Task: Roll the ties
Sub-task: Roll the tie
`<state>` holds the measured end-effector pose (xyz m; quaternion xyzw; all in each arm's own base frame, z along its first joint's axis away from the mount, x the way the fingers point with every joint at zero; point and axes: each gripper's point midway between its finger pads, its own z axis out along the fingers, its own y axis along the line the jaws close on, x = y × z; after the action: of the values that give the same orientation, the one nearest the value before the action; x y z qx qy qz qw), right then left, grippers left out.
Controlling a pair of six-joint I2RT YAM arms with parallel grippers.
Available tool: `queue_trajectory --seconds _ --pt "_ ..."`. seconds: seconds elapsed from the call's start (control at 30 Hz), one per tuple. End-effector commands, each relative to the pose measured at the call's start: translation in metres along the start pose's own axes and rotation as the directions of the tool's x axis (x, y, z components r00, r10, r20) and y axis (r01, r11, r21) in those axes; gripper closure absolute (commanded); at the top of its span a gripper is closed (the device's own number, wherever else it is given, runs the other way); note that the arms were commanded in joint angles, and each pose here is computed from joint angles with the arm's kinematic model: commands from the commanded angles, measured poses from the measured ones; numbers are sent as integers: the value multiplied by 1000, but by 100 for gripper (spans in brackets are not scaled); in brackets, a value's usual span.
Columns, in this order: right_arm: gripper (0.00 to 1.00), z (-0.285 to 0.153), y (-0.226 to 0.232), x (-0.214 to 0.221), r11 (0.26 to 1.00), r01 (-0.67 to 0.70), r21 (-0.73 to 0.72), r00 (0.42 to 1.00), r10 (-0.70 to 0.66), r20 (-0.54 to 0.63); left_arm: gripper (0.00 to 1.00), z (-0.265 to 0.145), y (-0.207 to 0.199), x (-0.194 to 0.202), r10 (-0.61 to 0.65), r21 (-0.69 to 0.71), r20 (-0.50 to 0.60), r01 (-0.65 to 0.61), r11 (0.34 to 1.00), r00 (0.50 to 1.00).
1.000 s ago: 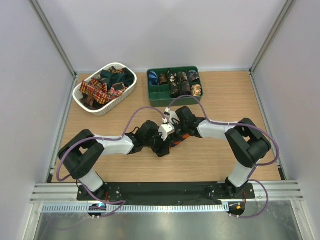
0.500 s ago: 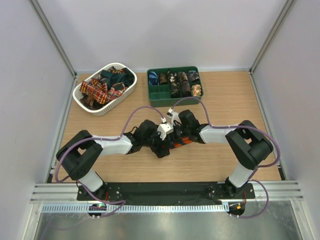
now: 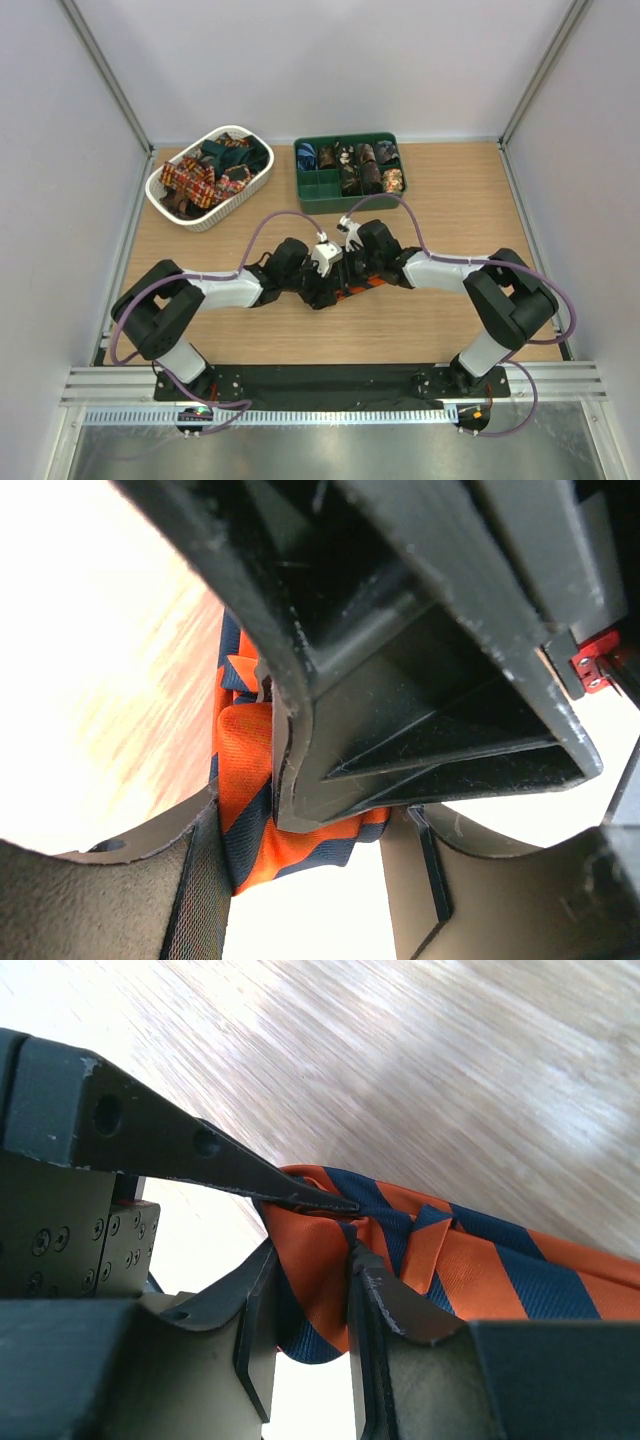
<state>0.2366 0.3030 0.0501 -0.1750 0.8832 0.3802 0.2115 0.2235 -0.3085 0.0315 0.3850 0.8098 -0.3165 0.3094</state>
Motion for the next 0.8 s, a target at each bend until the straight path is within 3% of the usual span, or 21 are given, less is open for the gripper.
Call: queue_trajectory --seconds 0.0,0.1,0.23,0.37,0.43,0.47,0.63,0.77 --pt "76 -12 14 -9 1000 -10 -8 1000 10 17 47 -6 8 12 -51 -44 -24 50 998 998" --pt "73 -11 10 -2 999 -43 2 999 43 10 47 -6 7 13 -57 -40 -27 55 998 998" --pt "55 -12 10 3 998 -57 -14 998 57 26 50 -6 6 17 -61 -42 -38 59 997 997" --pt "47 -14 12 7 997 -79 -24 997 79 14 50 -4 4 20 -51 -45 -51 48 998 997" --pt "33 -15 12 11 996 -88 -23 996 88 1 50 -5 4 20 -47 -48 -53 44 998 998" --pt "31 -16 14 11 996 -88 -32 996 88 -3 50 -5 4 20 -45 -46 -55 43 998 997" --pt "31 -14 18 19 993 -101 -55 993 98 -64 50 -4 3 20 -26 -48 -60 23 999 998" --pt "40 -12 22 24 991 -112 -76 989 104 -104 50 -3 2 19 -13 -50 -61 10 999 998"
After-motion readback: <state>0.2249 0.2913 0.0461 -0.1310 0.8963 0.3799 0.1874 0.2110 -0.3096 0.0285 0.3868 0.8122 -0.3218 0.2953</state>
